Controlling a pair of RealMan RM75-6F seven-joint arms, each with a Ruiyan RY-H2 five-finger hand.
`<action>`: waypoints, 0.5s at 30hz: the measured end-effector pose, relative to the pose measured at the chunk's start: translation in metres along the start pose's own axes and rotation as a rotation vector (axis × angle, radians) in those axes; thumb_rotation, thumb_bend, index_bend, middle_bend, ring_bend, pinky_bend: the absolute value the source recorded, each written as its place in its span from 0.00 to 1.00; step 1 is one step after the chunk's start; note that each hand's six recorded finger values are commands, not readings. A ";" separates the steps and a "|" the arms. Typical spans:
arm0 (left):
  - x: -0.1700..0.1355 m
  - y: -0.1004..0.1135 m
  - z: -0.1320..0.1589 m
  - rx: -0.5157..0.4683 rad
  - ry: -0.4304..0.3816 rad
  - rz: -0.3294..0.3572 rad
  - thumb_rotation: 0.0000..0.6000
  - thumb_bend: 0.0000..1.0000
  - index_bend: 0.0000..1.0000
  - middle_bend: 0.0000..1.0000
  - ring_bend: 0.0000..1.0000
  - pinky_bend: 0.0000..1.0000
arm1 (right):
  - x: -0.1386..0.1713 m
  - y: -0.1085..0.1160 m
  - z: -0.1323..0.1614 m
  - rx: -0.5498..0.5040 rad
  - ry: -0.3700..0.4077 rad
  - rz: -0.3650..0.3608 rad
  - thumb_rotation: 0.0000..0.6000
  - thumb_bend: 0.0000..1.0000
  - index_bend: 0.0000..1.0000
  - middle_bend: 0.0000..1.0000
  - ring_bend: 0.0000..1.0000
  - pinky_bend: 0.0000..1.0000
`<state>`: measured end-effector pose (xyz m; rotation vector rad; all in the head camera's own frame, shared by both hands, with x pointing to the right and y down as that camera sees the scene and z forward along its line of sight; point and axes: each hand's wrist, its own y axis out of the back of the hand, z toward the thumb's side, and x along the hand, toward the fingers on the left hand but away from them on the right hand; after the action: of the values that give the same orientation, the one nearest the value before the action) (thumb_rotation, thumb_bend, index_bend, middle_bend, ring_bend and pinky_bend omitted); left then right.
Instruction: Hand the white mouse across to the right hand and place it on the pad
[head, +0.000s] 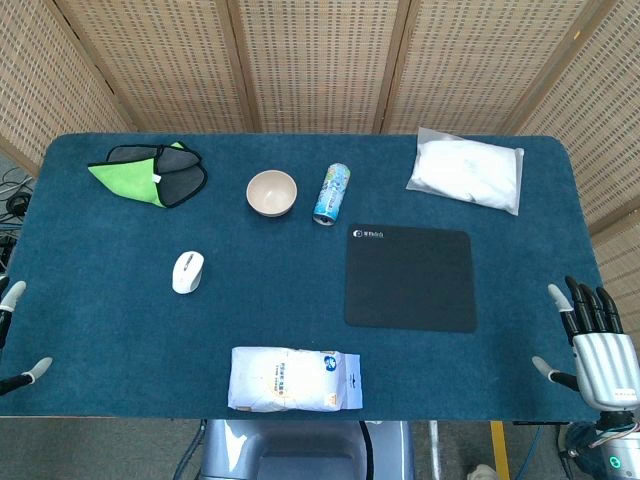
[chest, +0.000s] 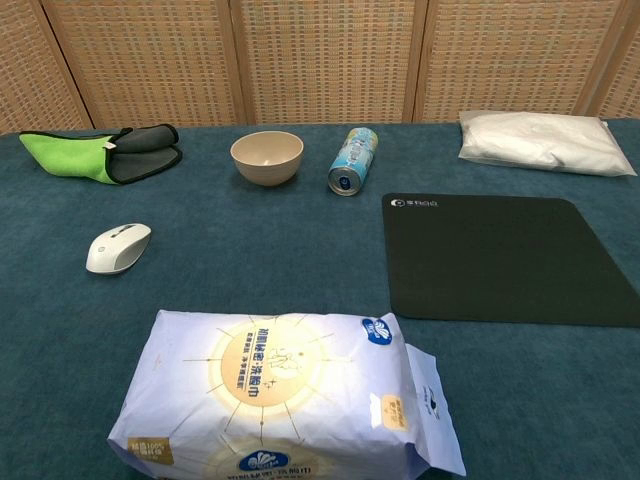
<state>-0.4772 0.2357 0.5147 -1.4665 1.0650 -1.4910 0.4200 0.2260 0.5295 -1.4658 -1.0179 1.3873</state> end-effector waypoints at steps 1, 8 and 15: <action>0.000 0.000 0.000 0.001 0.000 -0.001 1.00 0.00 0.00 0.00 0.00 0.00 | 0.000 0.000 0.000 0.000 0.000 -0.001 1.00 0.00 0.00 0.00 0.00 0.00; 0.001 -0.003 0.003 0.006 -0.014 -0.005 1.00 0.00 0.00 0.00 0.00 0.00 | 0.000 0.001 -0.001 0.001 -0.002 -0.007 1.00 0.00 0.00 0.00 0.00 0.00; 0.024 -0.011 0.015 0.028 -0.171 0.021 1.00 0.00 0.00 0.00 0.00 0.00 | -0.004 0.003 -0.008 0.000 -0.032 -0.016 1.00 0.00 0.00 0.00 0.00 0.00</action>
<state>-0.4627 0.2162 0.5337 -1.5289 0.9504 -1.3341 0.4276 0.2208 0.5276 -1.4370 -1.0472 1.4032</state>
